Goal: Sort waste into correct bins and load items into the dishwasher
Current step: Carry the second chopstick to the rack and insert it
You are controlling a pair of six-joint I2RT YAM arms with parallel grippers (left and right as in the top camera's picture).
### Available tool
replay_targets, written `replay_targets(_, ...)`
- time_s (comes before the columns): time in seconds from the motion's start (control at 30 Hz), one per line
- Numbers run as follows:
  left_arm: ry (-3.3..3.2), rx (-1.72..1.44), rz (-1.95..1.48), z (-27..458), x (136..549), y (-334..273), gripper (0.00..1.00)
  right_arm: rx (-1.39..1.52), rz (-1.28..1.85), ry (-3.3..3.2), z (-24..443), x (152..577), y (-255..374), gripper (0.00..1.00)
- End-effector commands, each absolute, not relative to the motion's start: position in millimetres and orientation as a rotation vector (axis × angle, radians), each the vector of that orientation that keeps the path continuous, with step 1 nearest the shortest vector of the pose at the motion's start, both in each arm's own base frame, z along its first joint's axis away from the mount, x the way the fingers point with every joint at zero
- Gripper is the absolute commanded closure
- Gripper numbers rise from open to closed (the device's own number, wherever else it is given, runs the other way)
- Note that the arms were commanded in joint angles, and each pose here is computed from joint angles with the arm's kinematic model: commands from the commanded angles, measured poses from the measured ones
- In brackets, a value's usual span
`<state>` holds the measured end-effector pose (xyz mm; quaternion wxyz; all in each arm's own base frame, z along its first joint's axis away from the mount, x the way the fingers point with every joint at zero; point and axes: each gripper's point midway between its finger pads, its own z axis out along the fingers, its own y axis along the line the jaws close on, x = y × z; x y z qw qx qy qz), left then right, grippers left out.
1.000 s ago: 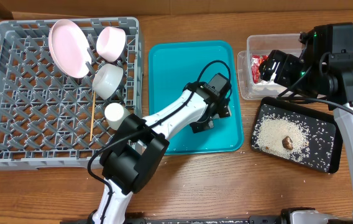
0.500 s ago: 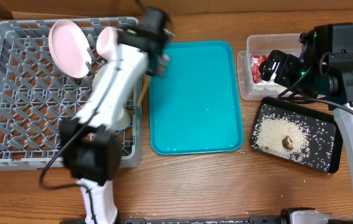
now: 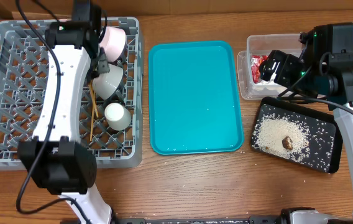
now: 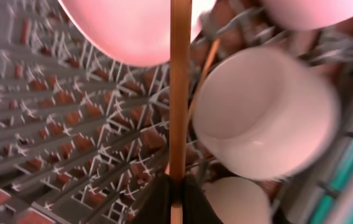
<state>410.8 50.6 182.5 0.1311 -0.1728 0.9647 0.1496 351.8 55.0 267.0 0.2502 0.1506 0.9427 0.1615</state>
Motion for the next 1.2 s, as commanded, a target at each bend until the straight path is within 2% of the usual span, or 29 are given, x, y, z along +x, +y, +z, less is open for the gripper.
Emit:
replay_targets(0.0,2.871,-0.574,0.508,146.5,402.4,67.9,0.96,0.410,0.442,2.554,270.5,354.9,54.4,0.00)
replay_targets(0.1,2.941,-0.508,0.536,130.1,396.8,73.2,0.96,0.410,0.442,2.554,270.5,354.9,54.4,0.00)
replay_targets(0.13,2.967,-0.465,0.544,125.2,396.5,73.5,0.91,0.410,0.442,2.554,270.5,354.9,54.4,0.00)
replay_targets(0.17,2.981,-0.437,0.549,122.3,396.5,73.4,0.79,0.410,0.443,2.554,270.5,354.9,54.4,0.00)
replay_targets(0.2,2.988,-0.421,0.550,121.1,396.6,73.3,0.71,0.410,0.443,2.554,270.5,354.9,54.4,0.00)
replay_targets(0.23,2.989,-0.418,0.551,120.7,396.7,73.4,0.57,0.410,0.442,2.554,270.5,354.9,54.4,0.00)
replay_targets(0.27,2.986,-0.420,0.549,120.9,397.4,73.3,0.49,0.410,0.442,2.554,270.5,354.9,54.4,0.00)
replay_targets(0.33,2.980,-0.420,0.546,122.2,398.5,73.3,0.44,0.410,0.443,2.554,270.5,354.9,54.4,0.00)
replay_targets(0.4,2.978,-0.421,0.539,124.1,399.2,72.7,0.43,0.410,0.443,2.554,270.5,354.9,54.4,0.00)
replay_targets(0.53,2.970,-0.425,0.465,139.7,403.4,65.5,0.50,0.410,0.442,2.554,270.5,354.9,54.4,0.00)
replay_targets(0.7,2.896,-0.426,0.350,187.0,408.3,55.5,0.48,0.410,0.443,2.554,270.5,354.9,54.4,0.00)
replay_targets(0.87,2.732,-0.282,0.066,253.6,416.9,20.4,0.39,0.410,0.443,2.554,270.5,354.9,54.4,0.00)
replay_targets(0.93,2.617,-0.268,-0.051,282.5,423.7,4.0,0.30,0.410,0.442,2.554,270.5,354.9,54.4,0.00)
replay_targets(0.97,2.572,-0.264,-0.107,294.1,425.9,-4.3,0.00,0.410,0.442,2.554,270.5,354.9,54.4,0.00)
replay_targets(1.07,2.413,-0.317,-0.263,325.0,446.9,-21.4,0.00,0.410,0.442,2.554,270.5,354.9,54.4,0.00)
replay_targets(1.17,2.355,-0.316,-0.283,334.5,457.9,-23.3,0.00,0.410,0.443,2.554,270.5,354.9,54.4,0.00)
